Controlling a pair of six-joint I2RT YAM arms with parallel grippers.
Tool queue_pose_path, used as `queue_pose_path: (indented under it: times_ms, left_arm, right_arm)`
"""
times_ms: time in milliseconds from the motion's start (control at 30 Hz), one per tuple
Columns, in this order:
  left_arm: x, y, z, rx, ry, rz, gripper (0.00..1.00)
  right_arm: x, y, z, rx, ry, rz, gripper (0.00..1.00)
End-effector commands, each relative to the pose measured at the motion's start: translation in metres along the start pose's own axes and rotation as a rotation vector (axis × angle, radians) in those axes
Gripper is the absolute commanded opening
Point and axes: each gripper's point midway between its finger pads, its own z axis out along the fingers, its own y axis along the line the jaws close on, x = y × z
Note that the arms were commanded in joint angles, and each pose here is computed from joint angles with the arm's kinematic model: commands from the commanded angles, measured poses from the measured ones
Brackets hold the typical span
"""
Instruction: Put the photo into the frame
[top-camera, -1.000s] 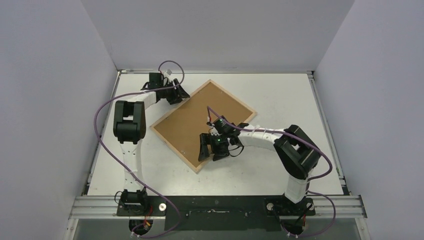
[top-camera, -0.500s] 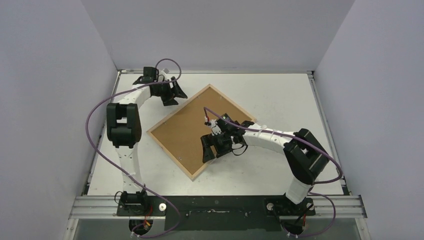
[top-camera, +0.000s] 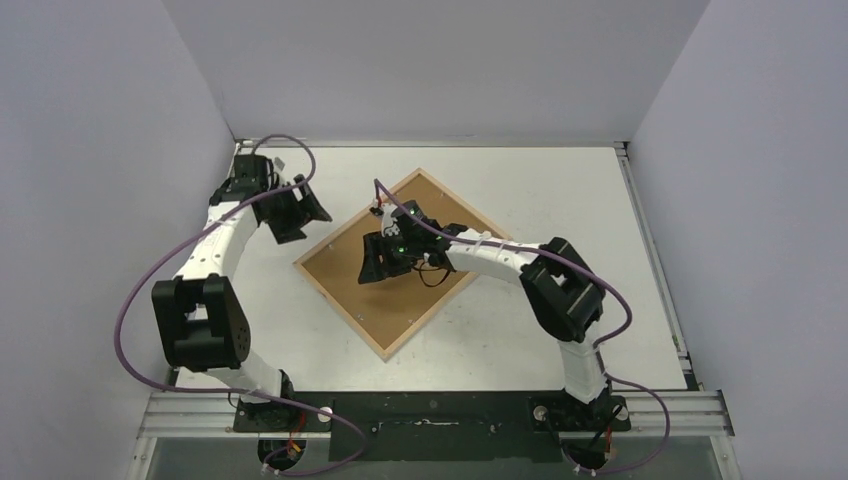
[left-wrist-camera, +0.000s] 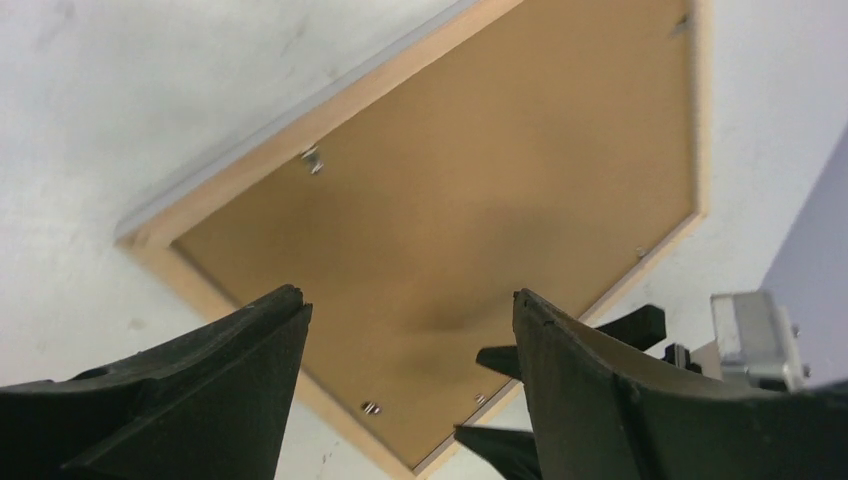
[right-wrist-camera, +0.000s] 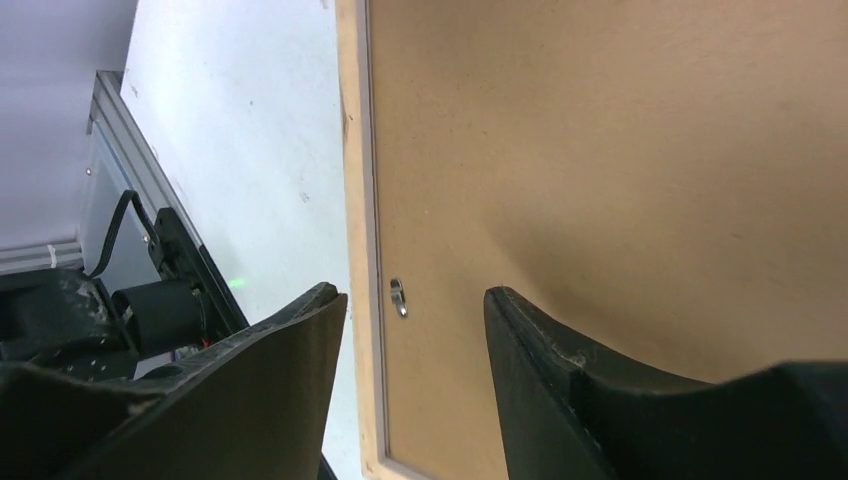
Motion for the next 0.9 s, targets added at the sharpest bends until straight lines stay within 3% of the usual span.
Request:
queue_pose_path:
  times_ms: [0,167,400,567,867]
  left_arm:
    - [0.046,0.036,-0.014,-0.094,0.056,-0.118,0.69]
    - [0.092,0.056,-0.008,-0.117,0.163,-0.198,0.59]
    - [0.114,0.067,0.009,-0.121,0.225,-0.252,0.41]
    - [0.123,0.09,0.008,-0.247,0.248,-0.258,0.4]
    - [0.133,0.098,0.016,-0.259,0.275,-0.261,0.39]
  right_arm:
    - [-0.003,0.03,0.031,-0.067,-0.012,0.039,0.53]
    - [0.024,0.035,0.048,-0.085,0.042,0.042,0.51]
    - [0.045,0.025,0.056,-0.087,0.107,0.037,0.47]
    - [0.056,0.019,0.06,-0.084,0.136,0.044,0.44]
    - [0.075,0.022,0.067,-0.12,0.19,0.028,0.42]
